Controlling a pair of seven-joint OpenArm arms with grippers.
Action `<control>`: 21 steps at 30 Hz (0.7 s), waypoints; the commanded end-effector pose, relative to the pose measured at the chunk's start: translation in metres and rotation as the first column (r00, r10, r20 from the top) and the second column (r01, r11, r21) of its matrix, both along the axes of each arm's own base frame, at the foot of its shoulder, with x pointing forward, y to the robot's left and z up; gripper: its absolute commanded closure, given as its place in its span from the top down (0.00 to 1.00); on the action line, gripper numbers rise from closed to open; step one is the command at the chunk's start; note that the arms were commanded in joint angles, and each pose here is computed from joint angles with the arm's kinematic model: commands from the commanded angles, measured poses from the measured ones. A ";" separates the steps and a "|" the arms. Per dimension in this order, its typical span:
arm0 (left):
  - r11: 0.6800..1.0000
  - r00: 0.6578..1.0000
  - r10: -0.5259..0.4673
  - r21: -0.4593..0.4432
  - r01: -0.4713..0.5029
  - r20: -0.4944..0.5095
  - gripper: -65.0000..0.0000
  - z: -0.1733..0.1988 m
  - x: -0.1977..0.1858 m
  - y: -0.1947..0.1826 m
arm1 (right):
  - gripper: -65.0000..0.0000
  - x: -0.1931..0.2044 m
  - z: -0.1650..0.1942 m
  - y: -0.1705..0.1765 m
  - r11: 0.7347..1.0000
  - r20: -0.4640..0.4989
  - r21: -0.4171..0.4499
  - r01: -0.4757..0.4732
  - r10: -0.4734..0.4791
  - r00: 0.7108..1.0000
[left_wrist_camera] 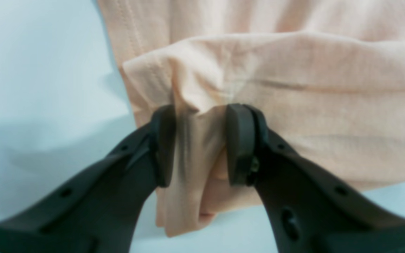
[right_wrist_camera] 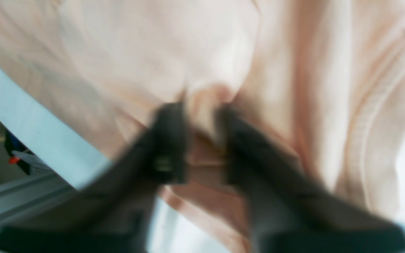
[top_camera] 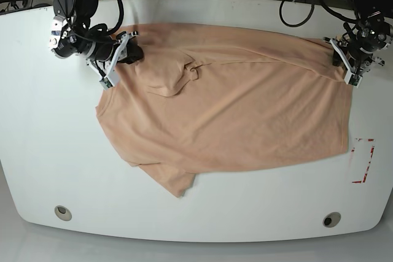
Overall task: Fold the T-shirt properly
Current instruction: 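Pull the shoulder edge with the right gripper away from the left gripper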
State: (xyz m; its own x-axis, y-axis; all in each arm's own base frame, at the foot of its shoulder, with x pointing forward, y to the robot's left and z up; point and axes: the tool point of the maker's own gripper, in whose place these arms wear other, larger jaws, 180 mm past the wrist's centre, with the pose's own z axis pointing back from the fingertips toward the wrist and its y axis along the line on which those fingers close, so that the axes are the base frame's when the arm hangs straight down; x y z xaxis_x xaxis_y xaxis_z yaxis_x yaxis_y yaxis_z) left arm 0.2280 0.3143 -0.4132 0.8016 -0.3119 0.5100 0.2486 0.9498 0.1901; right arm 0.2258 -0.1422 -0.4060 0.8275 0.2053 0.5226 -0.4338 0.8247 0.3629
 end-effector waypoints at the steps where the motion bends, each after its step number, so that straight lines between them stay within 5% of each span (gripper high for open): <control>1: 0.999 0.998 0.008 0.054 -0.005 -0.069 0.35 -0.005 -0.012 0.011 | 0.03 0.009 0.010 -0.003 1.000 0.045 0.004 0.004 -0.004 0.999; 10: 0.998 0.997 0.004 0.067 0.001 -0.071 0.35 -0.003 -0.011 0.016 | 0.03 0.033 0.034 -0.006 1.000 0.140 -0.024 -0.002 0.006 0.990; 21: 0.998 0.998 0.005 0.069 0.000 -0.070 0.35 -0.003 -0.011 0.017 | 0.03 0.067 0.031 -0.022 1.000 0.126 -0.010 0.028 -0.026 0.992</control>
State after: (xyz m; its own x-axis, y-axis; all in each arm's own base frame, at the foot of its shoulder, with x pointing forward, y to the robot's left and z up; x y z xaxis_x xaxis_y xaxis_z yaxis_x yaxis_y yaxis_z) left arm 0.2282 0.3178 -0.4119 0.8017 -0.3203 0.5047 0.2531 0.9468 0.1988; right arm 0.2772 -0.1560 -0.3896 0.7920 0.1912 0.5798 -0.4412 0.8357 0.3271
